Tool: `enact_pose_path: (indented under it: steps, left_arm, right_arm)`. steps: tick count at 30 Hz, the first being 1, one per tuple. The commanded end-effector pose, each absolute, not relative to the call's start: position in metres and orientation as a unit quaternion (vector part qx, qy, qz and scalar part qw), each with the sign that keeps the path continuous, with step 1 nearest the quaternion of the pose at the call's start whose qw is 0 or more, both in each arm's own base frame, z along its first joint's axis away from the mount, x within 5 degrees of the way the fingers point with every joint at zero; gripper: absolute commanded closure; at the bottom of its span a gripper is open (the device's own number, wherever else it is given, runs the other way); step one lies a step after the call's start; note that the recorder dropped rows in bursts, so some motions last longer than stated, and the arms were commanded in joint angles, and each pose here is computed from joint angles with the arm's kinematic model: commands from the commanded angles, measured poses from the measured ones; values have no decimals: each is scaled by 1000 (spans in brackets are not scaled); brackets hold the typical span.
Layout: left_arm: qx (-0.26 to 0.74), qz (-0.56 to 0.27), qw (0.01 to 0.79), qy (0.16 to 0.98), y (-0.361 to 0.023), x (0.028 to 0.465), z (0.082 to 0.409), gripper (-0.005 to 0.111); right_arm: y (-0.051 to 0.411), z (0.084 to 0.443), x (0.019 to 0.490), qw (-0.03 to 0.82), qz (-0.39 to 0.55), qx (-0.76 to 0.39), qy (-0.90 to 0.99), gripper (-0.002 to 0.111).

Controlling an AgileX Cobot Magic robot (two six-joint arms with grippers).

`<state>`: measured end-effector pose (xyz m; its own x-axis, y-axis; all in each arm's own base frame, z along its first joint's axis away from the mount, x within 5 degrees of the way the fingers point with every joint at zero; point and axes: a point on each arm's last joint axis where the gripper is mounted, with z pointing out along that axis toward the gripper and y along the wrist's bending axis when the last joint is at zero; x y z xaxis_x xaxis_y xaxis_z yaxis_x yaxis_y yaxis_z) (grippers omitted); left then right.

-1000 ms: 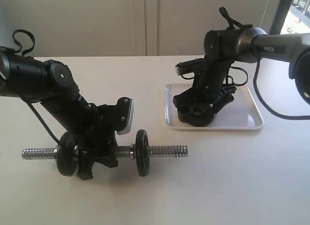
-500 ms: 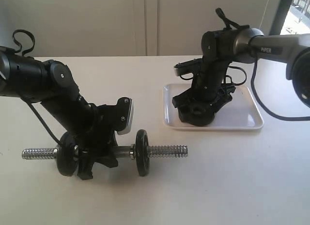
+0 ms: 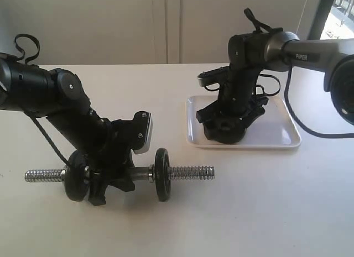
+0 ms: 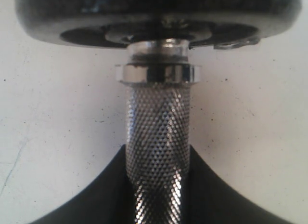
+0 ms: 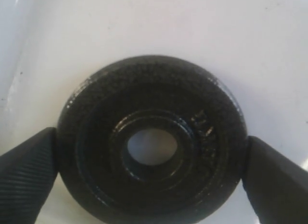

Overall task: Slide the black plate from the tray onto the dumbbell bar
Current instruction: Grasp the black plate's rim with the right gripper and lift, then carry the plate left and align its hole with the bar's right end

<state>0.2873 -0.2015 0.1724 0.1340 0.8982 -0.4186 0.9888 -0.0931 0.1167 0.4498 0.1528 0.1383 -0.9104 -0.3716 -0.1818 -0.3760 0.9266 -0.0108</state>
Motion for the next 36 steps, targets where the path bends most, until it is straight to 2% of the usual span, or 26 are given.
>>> enact_pose_path:
  steps: [1,12,18,25,36]
  left_arm:
    - [707,-148,222,655,-208,283,196,107]
    - [696,-160,228,662,-209,282,197,107]
    - [696,-160,228,662,-209,282,197,107]
    - [697,-165,224,661,-210,281,197,107]
    - [698,-171,217,660,-210,279,197,107]
  right_arm:
    - [141,165,454,122,9,-185,975,108]
    - [115,224,440,124,25,-173,977,108]
    - [109,250,426,128,114,-176,969,108]
    - [97,253,403,102,193,-180,959,108]
    - [81,253,334,114,384,-160,902,108]
